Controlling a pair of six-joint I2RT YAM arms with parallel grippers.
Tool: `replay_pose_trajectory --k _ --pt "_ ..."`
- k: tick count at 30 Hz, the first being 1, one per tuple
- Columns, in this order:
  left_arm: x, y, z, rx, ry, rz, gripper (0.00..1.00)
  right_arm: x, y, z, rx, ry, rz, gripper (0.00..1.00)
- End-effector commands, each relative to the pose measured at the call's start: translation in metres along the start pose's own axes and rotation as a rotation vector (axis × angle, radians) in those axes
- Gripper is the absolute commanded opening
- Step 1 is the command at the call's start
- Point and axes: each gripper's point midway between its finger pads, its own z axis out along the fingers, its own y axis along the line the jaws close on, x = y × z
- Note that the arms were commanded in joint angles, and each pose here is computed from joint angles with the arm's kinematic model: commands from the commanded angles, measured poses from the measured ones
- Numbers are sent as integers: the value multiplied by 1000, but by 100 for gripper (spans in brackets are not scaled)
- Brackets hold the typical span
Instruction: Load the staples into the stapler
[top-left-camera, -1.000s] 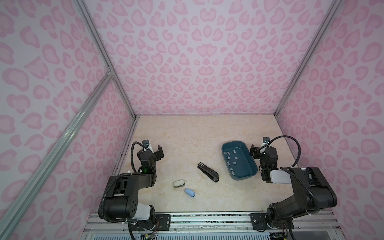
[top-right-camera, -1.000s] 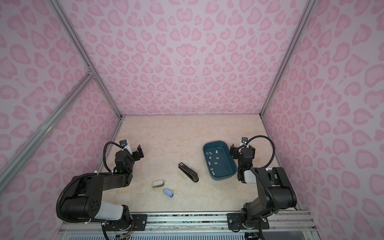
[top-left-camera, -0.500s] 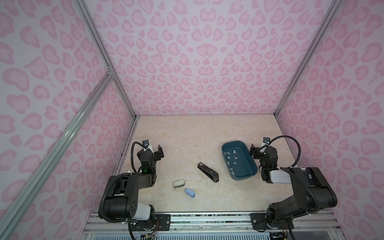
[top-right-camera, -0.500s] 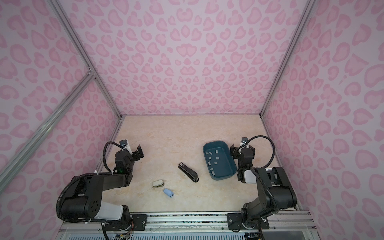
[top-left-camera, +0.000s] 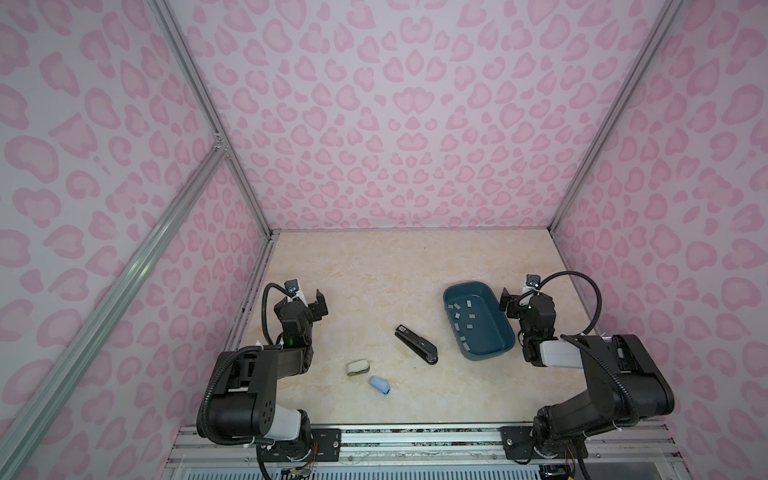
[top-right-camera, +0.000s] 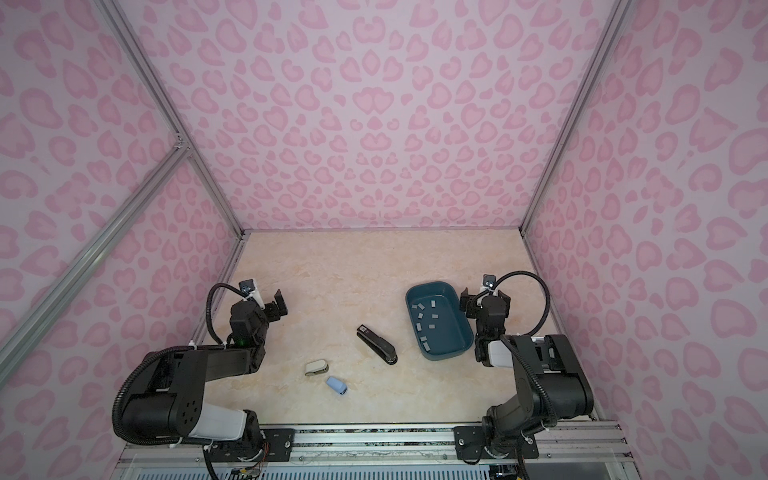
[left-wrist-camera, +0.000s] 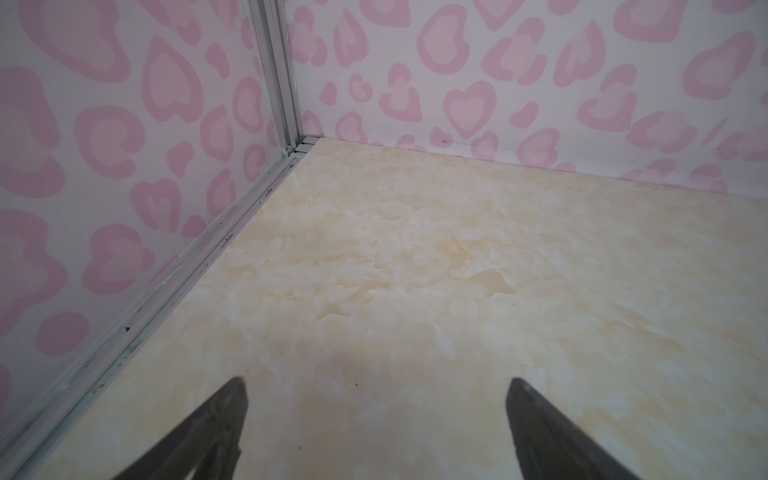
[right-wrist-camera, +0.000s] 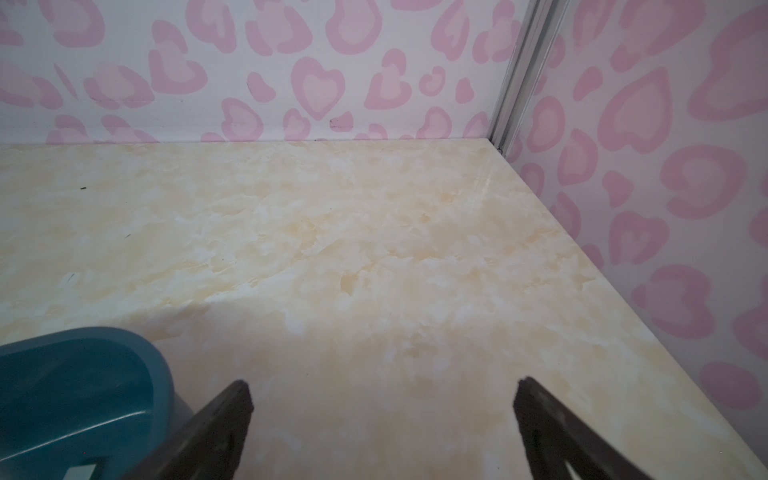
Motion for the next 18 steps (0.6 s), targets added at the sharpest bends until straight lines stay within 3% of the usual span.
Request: replay_pose_trajectory --k 1,3,6,9,11,14,16,18 --pt "-27 -4 -9 -13 -22 0 98 -21 4 -10 26 -37 -37 100" --pt "-31 -6 -16 -1 8 -31 98 -34 8 -15 48 5 -42 100" --pt "-46 -16 -32 72 -45 -57 98 -54 26 -24 -6 105 23 100" --pt "-71 -40 -54 227 -80 -104 98 -68 38 -35 -51 196 195 100" --pt "-93 -62 -75 383 -108 -178 98 -78 70 -49 -245 222 223 100" --pt "-119 -87 -105 563 -95 -246 98 -99 111 -81 -540 161 272 100" --pt "-129 -89 -115 578 -66 -287 98 -108 122 -99 -615 146 314 100" --pt "-133 -97 -127 644 -53 -277 98 -108 134 -114 -619 158 281 100"
